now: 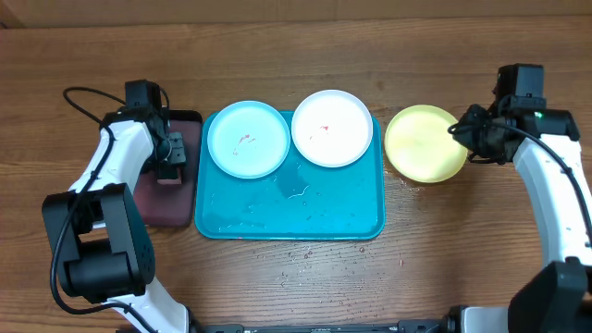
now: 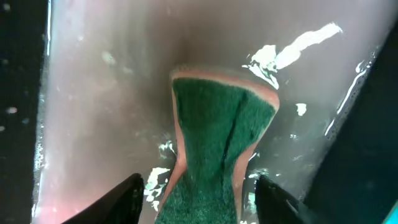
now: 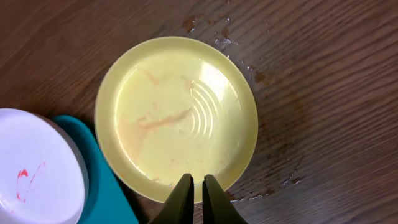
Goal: Clean dirty plates on tray and stack at the side
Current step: 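Place the yellow plate on the table right of the tray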
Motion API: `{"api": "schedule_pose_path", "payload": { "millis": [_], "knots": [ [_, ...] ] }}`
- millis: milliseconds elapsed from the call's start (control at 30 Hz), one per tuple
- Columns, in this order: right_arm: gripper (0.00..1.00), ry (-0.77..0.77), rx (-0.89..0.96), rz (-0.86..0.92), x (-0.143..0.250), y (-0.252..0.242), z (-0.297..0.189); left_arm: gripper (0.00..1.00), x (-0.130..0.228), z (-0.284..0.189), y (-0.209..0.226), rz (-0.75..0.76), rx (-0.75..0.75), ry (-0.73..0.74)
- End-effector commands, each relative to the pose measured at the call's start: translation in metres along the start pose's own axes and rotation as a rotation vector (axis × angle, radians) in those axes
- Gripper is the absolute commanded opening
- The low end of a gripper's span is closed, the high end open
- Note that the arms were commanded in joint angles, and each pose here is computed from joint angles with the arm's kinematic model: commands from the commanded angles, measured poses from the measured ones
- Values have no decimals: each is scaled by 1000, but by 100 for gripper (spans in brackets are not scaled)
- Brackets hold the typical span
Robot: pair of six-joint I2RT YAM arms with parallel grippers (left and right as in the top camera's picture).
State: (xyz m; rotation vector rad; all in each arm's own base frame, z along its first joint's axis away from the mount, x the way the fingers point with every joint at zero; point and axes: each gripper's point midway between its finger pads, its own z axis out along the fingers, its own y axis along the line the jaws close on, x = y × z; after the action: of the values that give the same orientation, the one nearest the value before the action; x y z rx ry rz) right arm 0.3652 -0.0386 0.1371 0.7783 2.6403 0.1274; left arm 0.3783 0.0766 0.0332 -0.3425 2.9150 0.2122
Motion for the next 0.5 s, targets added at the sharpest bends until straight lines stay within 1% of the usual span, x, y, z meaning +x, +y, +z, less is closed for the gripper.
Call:
{"api": "schedule_pose_path", "payload": {
  "millis": [0,167,267,333,400,467],
  "knots": [
    [7,47,14,8,9,-4,14,61,-6,-4,2,-47,3,-15],
    [6,76,19,8,12,-5,24,61,-5,-4,2,-46,4,-12],
    [6,83,-13,7,13,1,24,60,-5,-4,-1,-50,18,-9],
    [6,107,-105,-9,16,18,22,60,-5,-4,-5,-53,42,-8],
    [8,138,-264,-101,22,46,17,60,-4,-4,-7,-53,54,-6],
    [18,159,-420,-226,31,73,8,60,-4,-4,-7,-53,54,-6]
  ]
}}
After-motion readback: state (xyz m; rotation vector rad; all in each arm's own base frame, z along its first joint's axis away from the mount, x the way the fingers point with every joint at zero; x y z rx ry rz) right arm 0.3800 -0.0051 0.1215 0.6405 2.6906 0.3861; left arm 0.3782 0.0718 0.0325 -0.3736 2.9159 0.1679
